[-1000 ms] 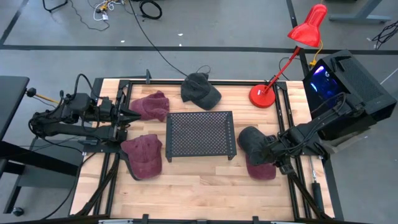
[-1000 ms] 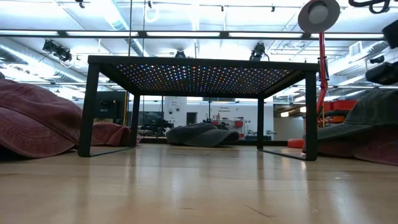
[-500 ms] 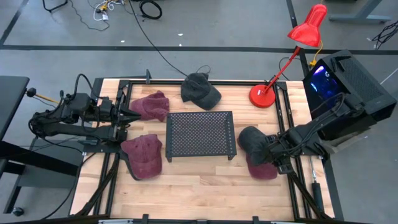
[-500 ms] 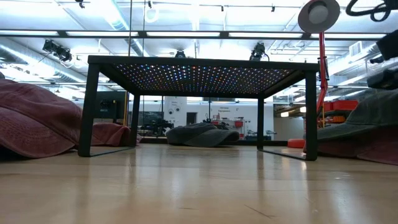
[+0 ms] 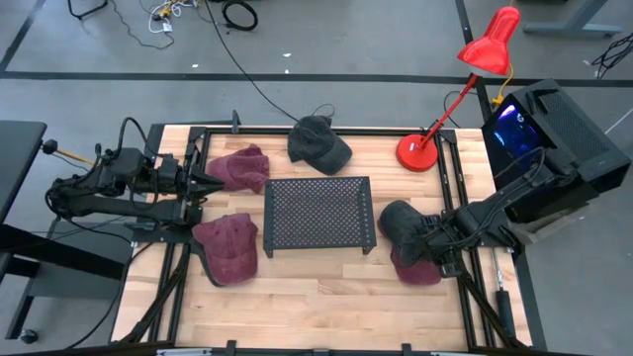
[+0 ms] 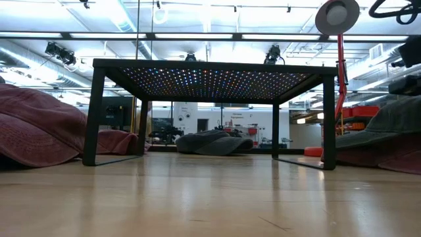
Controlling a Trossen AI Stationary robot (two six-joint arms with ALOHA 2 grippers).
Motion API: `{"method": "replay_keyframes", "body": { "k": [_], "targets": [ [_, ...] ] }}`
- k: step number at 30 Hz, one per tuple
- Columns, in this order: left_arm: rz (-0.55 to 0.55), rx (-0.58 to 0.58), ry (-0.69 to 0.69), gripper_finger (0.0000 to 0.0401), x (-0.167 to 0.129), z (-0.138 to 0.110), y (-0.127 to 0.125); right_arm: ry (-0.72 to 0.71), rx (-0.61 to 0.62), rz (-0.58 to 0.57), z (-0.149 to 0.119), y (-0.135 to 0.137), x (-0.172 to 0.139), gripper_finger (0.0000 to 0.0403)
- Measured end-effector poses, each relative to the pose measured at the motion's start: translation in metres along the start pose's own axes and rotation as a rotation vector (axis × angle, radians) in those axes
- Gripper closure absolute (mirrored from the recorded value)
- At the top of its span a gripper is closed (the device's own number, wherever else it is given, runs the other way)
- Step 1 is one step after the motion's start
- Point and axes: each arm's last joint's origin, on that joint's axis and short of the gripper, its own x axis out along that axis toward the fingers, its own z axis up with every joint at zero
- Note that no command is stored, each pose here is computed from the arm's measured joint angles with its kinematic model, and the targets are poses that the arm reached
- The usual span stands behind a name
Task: Pick & Place hat
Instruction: Put the bottom right black cap on the shelf
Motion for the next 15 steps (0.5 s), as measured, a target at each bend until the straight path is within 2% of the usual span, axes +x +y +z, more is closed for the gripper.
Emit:
{"method": "replay_keyframes", "body": {
  "k": [15],
  "targets": [
    [0.000,0.000,0.000,0.0353,0.0000,0.0000,0.0000,0.013,0.013,-0.038,0.0022,-0.0005,0.0036,0.0319]
  ]
}}
